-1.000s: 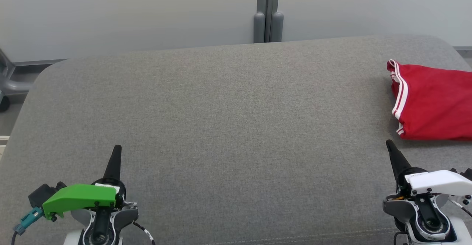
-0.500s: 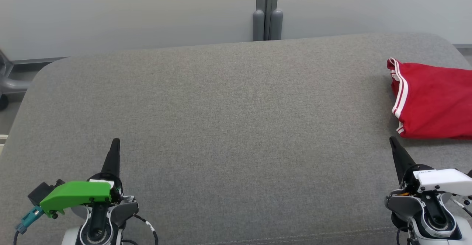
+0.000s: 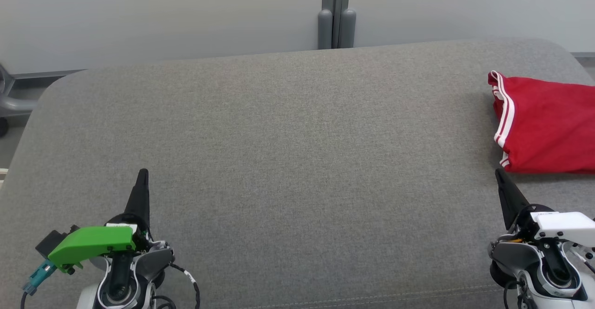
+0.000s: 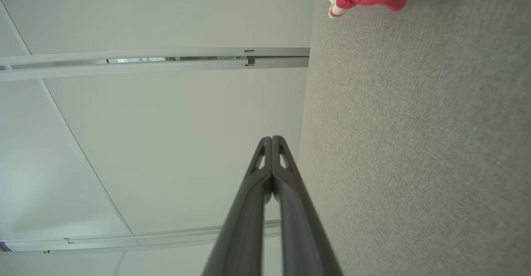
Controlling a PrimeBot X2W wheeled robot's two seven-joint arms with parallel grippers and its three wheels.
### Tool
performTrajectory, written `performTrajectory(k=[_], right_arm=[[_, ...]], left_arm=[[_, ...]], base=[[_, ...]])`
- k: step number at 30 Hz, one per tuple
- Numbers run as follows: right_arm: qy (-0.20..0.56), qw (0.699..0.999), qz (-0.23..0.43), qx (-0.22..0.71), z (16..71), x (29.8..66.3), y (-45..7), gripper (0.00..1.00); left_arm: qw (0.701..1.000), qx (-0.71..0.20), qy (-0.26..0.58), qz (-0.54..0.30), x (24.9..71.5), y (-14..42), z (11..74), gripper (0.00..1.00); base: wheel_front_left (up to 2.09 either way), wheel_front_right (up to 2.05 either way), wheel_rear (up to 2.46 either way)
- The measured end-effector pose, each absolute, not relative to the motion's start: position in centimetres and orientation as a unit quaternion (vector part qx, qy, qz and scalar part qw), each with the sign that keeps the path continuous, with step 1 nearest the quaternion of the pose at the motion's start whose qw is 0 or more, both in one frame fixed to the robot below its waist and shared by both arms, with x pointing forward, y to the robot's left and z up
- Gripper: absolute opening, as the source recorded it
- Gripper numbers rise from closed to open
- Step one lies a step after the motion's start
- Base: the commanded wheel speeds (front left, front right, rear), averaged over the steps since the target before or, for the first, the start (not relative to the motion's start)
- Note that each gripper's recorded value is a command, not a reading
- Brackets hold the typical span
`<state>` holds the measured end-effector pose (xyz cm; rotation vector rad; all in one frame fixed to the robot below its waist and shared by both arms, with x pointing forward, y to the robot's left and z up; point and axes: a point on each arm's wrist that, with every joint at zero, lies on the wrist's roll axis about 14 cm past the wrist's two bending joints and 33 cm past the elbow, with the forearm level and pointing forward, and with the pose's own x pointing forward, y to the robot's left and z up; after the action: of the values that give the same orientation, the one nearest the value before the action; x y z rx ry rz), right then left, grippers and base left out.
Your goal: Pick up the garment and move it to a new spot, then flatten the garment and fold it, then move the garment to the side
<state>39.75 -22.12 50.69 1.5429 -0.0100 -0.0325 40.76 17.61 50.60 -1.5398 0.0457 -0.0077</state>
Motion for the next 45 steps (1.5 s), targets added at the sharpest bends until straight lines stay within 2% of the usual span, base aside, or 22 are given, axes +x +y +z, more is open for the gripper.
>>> performTrajectory(k=[5, 45], right_arm=[[-0.008, 0.705, -0.015, 0.709, 50.7, 39.81, -22.33, 0.0], [-0.008, 0.705, -0.015, 0.709, 50.74, 39.82, -22.32, 0.0]], left_arm=[[0.706, -0.708, 0.015, -0.006, 40.99, 17.66, 50.84, 0.0], [0.705, -0.709, 0.014, -0.007, 41.02, 17.65, 50.9, 0.0]], base=[[0.0, 0.0, 0.0], [0.0, 0.0, 0.0]])
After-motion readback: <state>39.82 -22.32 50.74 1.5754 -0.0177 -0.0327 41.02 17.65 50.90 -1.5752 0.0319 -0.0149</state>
